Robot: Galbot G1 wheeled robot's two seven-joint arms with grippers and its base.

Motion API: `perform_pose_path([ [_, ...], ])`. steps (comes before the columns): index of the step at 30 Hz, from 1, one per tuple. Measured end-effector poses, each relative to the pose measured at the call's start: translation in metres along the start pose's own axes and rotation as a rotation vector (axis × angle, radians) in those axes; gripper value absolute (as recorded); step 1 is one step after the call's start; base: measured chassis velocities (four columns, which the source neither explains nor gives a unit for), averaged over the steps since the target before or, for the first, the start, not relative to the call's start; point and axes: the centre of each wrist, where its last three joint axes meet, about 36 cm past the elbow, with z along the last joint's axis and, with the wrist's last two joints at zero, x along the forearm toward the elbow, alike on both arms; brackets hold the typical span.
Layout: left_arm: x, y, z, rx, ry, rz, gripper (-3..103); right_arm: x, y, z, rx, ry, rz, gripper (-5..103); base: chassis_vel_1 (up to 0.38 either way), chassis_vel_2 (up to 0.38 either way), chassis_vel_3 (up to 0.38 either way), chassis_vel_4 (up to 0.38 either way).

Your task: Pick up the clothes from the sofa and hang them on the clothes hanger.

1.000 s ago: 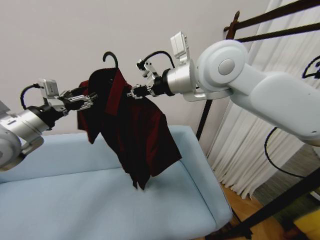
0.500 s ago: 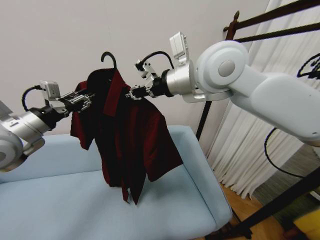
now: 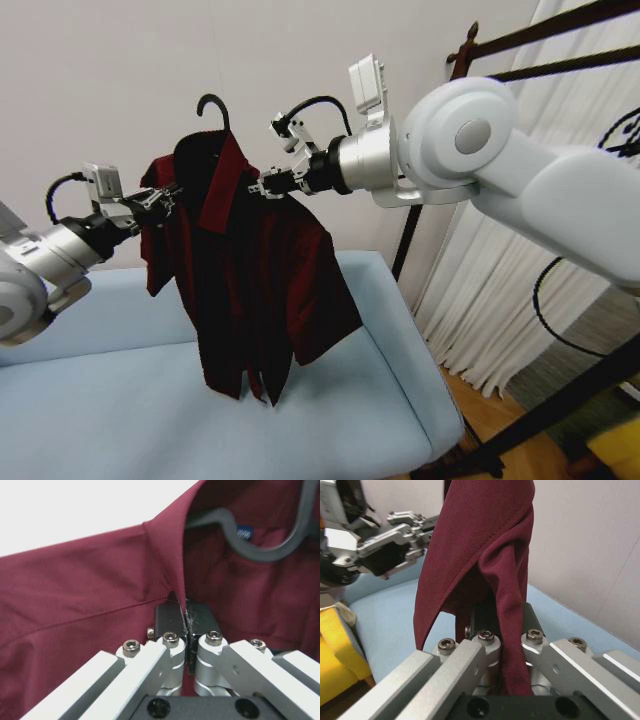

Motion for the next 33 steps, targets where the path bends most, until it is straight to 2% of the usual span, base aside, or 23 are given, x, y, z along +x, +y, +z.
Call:
perform_pose_path([
  [10, 0.0, -0.016, -0.032, -0.042, -0.054, 0.061, 0, -0.008, 0.002, 0.008, 0.0, 0.002, 0.04, 2, 0.0, 0.0, 0.0, 0.0],
  [16, 0.002, -0.029, -0.039, -0.06, -0.064, 0.097, 0, -0.011, -0.001, 0.009, -0.01, 0.003, 0.062, 2, 0.0, 0.0, 0.0, 0.0],
  [20, 0.003, -0.035, -0.03, -0.06, -0.047, 0.105, 0, -0.012, -0.003, 0.008, -0.015, 0.002, 0.07, 2, 0.0, 0.0, 0.0, 0.0],
  [27, 0.004, -0.035, -0.02, -0.057, -0.021, 0.101, 0, -0.01, -0.006, 0.007, -0.015, 0.004, 0.077, 2, 0.0, 0.0, 0.0, 0.0],
  [31, 0.003, -0.026, -0.016, -0.076, 0.015, 0.07, 0, -0.009, -0.006, 0.005, -0.008, 0.004, 0.072, 2, 0.0, 0.0, 0.0, 0.0],
  [32, 0.002, -0.022, -0.015, -0.09, 0.045, 0.044, -3, -0.008, -0.005, 0.003, -0.002, 0.003, 0.069, 2, 0.0, 0.0, 0.0, 0.0],
  [33, 0.002, -0.019, -0.013, -0.101, 0.067, 0.018, 1, -0.007, -0.004, 0.002, 0.002, 0.004, 0.066, 2, 0.0, 0.0, 0.0, 0.0],
])
